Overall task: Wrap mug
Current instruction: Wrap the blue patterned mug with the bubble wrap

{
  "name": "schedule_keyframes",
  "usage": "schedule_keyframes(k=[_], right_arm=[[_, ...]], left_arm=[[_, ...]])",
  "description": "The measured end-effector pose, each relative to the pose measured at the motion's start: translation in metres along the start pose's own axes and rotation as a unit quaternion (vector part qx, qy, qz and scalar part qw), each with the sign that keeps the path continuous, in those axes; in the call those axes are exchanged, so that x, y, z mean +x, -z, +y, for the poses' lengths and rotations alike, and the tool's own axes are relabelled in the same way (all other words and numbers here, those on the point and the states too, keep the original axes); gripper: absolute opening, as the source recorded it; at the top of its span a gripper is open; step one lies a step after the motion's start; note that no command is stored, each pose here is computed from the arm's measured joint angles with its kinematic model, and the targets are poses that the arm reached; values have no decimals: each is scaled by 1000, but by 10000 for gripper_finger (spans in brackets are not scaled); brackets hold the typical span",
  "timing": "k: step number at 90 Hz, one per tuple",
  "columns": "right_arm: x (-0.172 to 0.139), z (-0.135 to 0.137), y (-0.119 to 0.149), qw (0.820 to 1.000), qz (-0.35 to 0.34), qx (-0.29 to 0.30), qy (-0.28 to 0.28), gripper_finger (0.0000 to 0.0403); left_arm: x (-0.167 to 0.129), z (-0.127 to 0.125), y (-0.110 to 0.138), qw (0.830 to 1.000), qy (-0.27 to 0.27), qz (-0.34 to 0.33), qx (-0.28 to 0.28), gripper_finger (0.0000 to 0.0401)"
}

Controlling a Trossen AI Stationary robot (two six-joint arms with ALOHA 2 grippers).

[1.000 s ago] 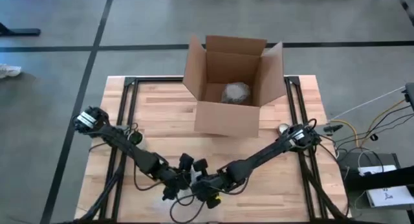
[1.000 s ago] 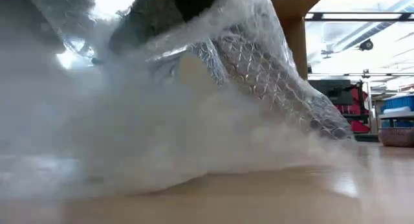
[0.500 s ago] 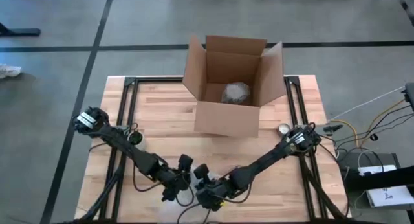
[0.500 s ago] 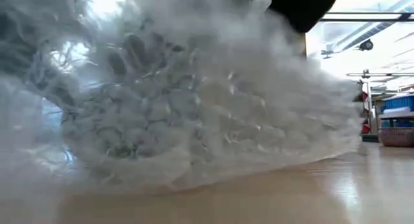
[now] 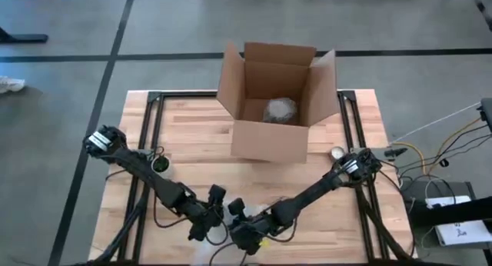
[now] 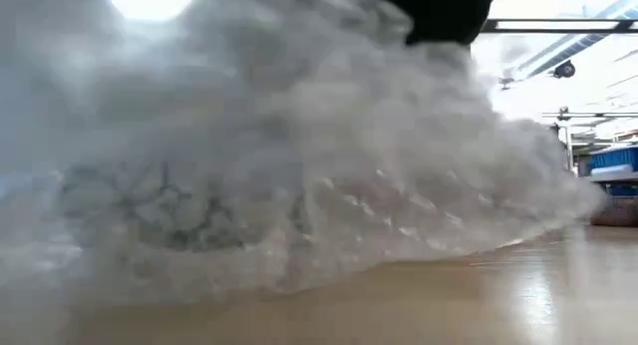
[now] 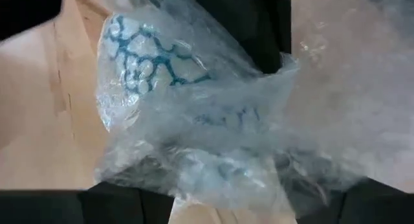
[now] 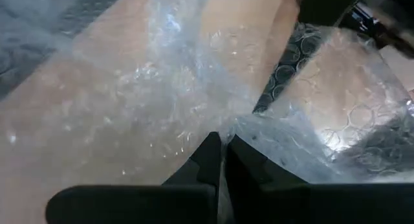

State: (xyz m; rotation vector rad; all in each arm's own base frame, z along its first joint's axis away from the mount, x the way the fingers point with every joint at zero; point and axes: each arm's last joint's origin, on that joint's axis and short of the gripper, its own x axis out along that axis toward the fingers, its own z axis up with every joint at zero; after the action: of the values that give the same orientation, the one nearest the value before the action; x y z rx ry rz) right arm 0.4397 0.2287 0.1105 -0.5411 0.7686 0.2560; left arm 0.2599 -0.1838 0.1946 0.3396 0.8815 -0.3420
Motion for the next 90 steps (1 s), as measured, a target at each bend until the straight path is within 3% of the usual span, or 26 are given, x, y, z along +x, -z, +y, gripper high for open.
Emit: schedule_keyframes(k=[29,68,90], right_arm=[[7,-2,12,999,-15,47,-8,0],[3,-3,5,997,-26,68,-18,0],[-2,10,1,999,-4,52,7,0]], left_arm=[[-16,4,-1,1000,-5,-5,-16,232],[2,-2,-9,992,-1,-47,-118,205],[9,-5,-12,986,2,-63,-157,185]])
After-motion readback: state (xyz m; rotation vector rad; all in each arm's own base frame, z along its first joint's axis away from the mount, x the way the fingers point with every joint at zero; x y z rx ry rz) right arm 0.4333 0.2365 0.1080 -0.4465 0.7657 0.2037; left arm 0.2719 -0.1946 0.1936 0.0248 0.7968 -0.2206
